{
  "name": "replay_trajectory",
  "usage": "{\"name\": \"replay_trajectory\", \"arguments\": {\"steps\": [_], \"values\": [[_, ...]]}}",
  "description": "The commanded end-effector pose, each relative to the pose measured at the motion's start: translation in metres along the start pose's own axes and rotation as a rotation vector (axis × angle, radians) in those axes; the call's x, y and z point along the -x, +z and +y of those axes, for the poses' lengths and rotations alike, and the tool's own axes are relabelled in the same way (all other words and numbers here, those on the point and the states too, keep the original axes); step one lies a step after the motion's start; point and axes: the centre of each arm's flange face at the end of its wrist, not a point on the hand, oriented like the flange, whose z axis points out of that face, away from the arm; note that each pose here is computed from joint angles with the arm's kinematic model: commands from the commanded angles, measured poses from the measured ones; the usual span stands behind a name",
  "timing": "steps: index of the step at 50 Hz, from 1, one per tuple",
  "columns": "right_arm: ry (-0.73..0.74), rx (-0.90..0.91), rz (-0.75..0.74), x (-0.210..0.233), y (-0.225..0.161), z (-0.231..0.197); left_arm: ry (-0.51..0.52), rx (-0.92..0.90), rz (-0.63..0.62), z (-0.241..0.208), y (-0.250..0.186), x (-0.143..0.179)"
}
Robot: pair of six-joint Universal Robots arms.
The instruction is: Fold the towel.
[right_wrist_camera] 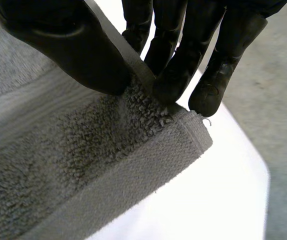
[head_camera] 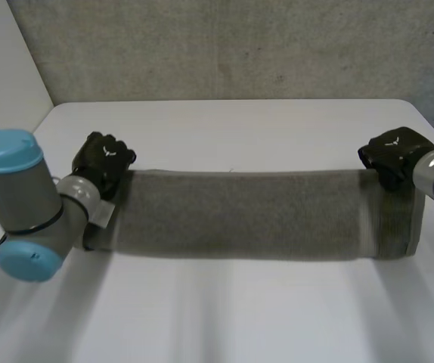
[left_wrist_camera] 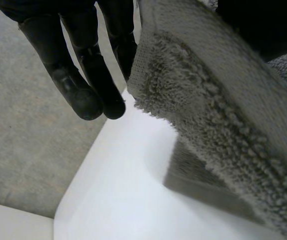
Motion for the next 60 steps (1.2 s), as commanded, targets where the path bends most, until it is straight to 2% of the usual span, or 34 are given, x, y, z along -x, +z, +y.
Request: {"name": "replay_trajectory", "arguments": {"steps": [1,3,4,6,7,9,10,12,13,16,20,23,28,29,31,32,36,37,39,44,47,60], "values": [[-0.061,-0.138,0.213,-0.015,0.027,-0.020,0.013,-0.088,-0.075,-0.019,0.027,0.020],[-0.083,-0.281,0.379,-0.038,0.032,-0.047,0.020,-0.185,-0.169,-0.043,0.041,0.044],[-0.083,-0.281,0.380,-0.038,0.032,-0.048,0.020,-0.186,-0.170,-0.043,0.041,0.044],[-0.094,-0.456,0.565,-0.061,0.030,-0.081,0.014,-0.331,-0.325,-0.081,0.048,0.078],[-0.094,-0.457,0.566,-0.061,0.030,-0.081,0.014,-0.332,-0.326,-0.081,0.048,0.079],[-0.096,-0.627,0.708,-0.079,0.014,-0.114,-0.029,-0.511,-0.484,-0.125,0.038,0.111],[-0.096,-0.628,0.709,-0.079,0.013,-0.114,-0.029,-0.512,-0.485,-0.125,0.038,0.112],[-0.094,-0.738,0.747,-0.079,-0.013,-0.143,-0.098,-0.663,-0.588,-0.158,0.016,0.146],[-0.094,-0.739,0.748,-0.079,-0.013,-0.143,-0.098,-0.664,-0.589,-0.158,0.015,0.146],[-0.089,-0.751,0.738,-0.077,-0.025,-0.151,-0.187,-0.704,-0.569,-0.168,0.003,0.155],[-0.075,-0.634,0.643,-0.064,-0.020,-0.133,-0.252,-0.573,-0.453,-0.144,0.009,0.139],[-0.070,-0.580,0.596,-0.056,-0.018,-0.123,-0.257,-0.509,-0.413,-0.130,0.011,0.129],[-0.055,-0.395,0.409,-0.022,-0.014,-0.078,-0.255,-0.297,-0.300,-0.061,0.013,0.093],[-0.055,-0.395,0.409,-0.022,-0.014,-0.078,-0.255,-0.296,-0.299,-0.061,0.013,0.093],[-0.048,-0.323,0.312,0.000,-0.017,-0.056,-0.250,-0.221,-0.197,-0.031,0.006,0.067],[-0.048,-0.322,0.311,0.001,-0.017,-0.056,-0.250,-0.220,-0.197,-0.030,0.006,0.067],[-0.042,-0.248,0.185,0.035,-0.027,-0.023,-0.205,-0.138,-0.065,0.001,-0.013,0.034],[-0.042,-0.248,0.185,0.035,-0.027,-0.023,-0.205,-0.138,-0.065,0.001,-0.013,0.034],[-0.042,-0.201,0.109,0.055,-0.031,-0.004,-0.141,-0.073,-0.001,0.024,-0.027,0.015],[-0.020,-0.129,0.074,0.065,-0.036,0.020,-0.070,-0.022,0.080,0.039,-0.043,-0.009],[-0.005,-0.108,0.082,0.063,-0.039,0.026,-0.065,-0.004,0.098,0.043,-0.048,-0.015],[0.017,-0.094,0.140,0.044,-0.045,0.030,-0.064,0.024,0.076,0.052,-0.046,-0.008]]}}
